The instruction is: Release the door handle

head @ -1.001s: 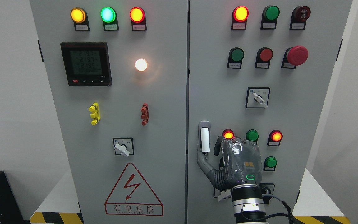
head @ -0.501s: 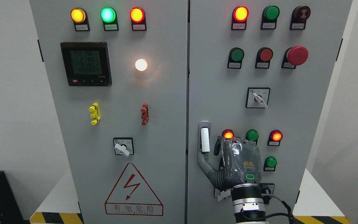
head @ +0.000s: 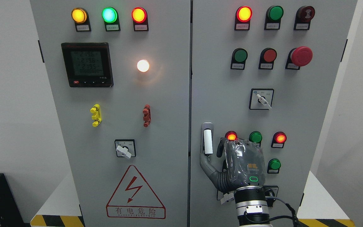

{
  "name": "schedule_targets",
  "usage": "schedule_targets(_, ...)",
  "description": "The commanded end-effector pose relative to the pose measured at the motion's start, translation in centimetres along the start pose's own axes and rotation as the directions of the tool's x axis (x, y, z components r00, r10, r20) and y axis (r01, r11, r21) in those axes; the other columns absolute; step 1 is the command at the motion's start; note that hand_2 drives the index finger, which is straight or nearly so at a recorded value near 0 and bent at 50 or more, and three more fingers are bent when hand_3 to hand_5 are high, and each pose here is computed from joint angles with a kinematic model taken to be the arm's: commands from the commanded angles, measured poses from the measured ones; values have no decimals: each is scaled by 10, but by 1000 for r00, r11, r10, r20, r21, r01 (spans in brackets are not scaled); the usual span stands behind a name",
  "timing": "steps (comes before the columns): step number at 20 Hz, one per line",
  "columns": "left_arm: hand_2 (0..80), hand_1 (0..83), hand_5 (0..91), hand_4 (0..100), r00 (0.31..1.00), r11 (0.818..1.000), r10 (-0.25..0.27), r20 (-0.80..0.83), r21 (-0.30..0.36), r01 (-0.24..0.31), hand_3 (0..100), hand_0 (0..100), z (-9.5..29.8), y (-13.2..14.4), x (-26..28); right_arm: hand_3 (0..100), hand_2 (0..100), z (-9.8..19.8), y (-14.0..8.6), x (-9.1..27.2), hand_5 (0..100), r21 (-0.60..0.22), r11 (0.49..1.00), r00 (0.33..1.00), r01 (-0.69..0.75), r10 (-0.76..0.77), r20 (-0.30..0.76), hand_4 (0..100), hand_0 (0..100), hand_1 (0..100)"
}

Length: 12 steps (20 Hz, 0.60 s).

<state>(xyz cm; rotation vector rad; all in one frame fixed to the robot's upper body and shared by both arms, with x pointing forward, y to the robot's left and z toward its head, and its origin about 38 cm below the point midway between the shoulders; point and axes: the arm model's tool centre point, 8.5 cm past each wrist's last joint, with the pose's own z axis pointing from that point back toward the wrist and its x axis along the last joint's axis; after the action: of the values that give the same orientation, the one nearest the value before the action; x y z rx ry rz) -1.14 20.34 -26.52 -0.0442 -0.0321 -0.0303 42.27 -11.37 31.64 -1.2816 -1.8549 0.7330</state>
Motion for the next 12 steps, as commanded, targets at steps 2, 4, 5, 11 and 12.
schedule_targets(2,43,0,0,4,1000,1000,0,-3,-1,0,107,0,0,0,0,962,703,0,-1,0,750,-4,1000,1000,1,-1,0,795,367,372)
schedule_targets(4,43,0,0,4,1000,1000,0,-2,0,0,106,0,0,1,0,962,703,0,-1,-1,750,-5,1000,1000,-1,1,-3,797,371,370)
schedule_targets(5,43,0,0,4,1000,1000,0,-2,0,0,106,0,0,1,0,962,703,0,-1,-1,750,-5,1000,1000,-1,1,-3,797,371,369)
schedule_targets(11,42,0,0,4,1000,1000,0,-2,0,0,103,0,0,1,0,962,702,0,-1,-2,750,-4,1000,1000,0,0,-7,798,380,371)
schedule_targets(12,42,0,0,4,1000,1000,0,-2,-1,0,104,0,0,0,0,962,702,0,-1,-2,751,-4,1000,1000,0,0,-7,798,381,373)
